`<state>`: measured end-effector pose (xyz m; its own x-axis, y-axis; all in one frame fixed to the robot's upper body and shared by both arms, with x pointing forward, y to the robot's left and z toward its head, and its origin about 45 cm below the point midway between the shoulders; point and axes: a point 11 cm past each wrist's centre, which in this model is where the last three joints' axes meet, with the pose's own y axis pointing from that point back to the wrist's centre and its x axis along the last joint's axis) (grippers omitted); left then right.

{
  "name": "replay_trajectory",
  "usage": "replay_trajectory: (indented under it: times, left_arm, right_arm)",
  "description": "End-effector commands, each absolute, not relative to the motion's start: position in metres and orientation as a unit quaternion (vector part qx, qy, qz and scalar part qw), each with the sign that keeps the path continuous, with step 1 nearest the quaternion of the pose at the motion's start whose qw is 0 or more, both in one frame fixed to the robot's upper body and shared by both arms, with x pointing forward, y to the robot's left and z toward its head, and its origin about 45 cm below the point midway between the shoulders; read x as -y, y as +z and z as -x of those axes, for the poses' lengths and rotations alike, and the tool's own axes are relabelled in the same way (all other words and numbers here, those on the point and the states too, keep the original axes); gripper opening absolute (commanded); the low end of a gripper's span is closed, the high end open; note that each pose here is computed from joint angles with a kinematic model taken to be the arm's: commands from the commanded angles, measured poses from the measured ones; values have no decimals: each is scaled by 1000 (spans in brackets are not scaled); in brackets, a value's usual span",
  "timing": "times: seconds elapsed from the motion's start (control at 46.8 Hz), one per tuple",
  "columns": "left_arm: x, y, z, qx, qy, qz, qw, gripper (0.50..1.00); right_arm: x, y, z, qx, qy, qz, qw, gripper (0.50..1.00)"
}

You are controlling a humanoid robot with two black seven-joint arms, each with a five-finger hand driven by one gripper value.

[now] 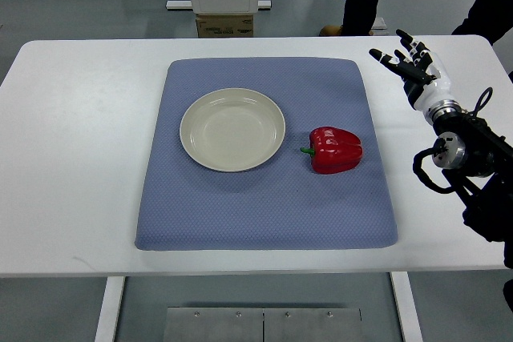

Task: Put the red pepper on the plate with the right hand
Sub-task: 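Raise the right hand and open its fingers above the mat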

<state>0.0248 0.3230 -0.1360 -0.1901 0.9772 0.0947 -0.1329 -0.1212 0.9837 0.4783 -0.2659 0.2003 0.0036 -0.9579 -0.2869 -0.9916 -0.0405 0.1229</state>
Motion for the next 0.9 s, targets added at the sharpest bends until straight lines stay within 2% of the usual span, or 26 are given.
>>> replay_trajectory:
  times: [0.0, 0.876]
  left_arm:
    - [-323, -136, -25, -477, 605, -442, 459, 1000]
    - [-323, -136, -21, -480, 604, -443, 457, 1000]
  right_arm:
    - [266, 200, -478, -691, 148, 706, 57, 1000]
    - [247, 202, -477, -653, 151, 740, 64, 1000]
